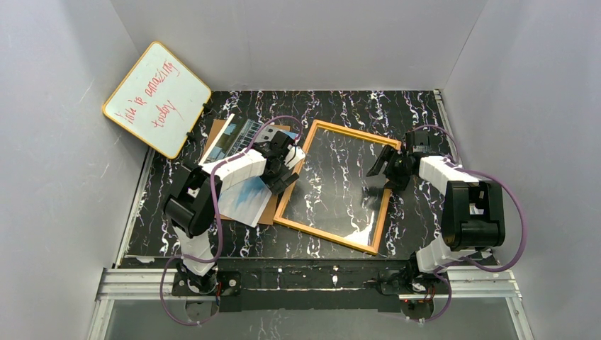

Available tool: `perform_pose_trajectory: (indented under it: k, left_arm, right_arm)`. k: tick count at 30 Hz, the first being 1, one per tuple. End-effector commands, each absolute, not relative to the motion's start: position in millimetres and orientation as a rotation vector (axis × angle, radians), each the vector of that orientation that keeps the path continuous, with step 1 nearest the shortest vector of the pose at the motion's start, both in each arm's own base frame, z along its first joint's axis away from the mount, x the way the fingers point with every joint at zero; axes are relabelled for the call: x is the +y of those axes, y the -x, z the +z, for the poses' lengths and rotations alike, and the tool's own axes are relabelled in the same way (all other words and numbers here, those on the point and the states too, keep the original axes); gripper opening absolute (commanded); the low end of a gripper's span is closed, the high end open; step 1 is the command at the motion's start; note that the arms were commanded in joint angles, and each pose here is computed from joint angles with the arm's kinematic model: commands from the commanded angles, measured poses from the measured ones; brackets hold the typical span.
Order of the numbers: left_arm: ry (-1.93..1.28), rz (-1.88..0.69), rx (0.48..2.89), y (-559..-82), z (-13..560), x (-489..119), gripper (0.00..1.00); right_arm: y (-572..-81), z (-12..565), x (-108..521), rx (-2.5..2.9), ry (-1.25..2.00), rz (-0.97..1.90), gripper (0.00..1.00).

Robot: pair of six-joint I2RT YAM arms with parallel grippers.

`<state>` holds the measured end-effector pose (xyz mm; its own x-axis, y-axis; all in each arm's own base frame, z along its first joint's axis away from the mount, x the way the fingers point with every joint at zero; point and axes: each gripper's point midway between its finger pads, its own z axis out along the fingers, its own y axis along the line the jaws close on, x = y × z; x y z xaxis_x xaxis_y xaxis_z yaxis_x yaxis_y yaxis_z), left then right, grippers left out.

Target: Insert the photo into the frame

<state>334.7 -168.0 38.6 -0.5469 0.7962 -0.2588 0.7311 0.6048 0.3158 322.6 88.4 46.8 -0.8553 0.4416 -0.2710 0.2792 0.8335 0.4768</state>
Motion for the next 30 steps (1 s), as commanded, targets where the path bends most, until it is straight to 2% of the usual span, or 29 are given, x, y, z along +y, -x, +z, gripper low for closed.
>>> perform_pose_trajectory:
  k: [1,11,17,20,24,30]
  left_arm:
    - [-1.244,0.227,2.463,-330.5,36.9,-171.7,0.98]
    - [-1.259,0.16,2.457,-322.5,42.7,-177.1,0.98]
    - [-1.217,0.078,2.404,-327.8,82.8,-187.6,0.98]
    - [-1.1,0.035,2.403,-352.3,117.6,-175.1,0.98]
    - [-0.923,0.098,2.424,-387.4,152.6,-121.9,0.98]
    - [-0.722,0.234,2.501,-401.1,156.3,-28.6,0.98]
  right_arm:
    - [-318.1,38.9,82.1,2.665,-0.559,0.561,0.83]
    - [-349.4,76.4,89.3,2.59,-0.493,0.622,0.83]
    - [-370.6,127.7,123.2,2.499,-0.382,0.68,0.85]
    - [-379.2,152.6,163.4,2.456,-0.295,0.709,0.85]
    - [-385.4,165.3,238.2,2.443,-0.193,0.787,0.85]
    - [-387.0,156.7,358.4,2.442,-0.106,0.908,0.85]
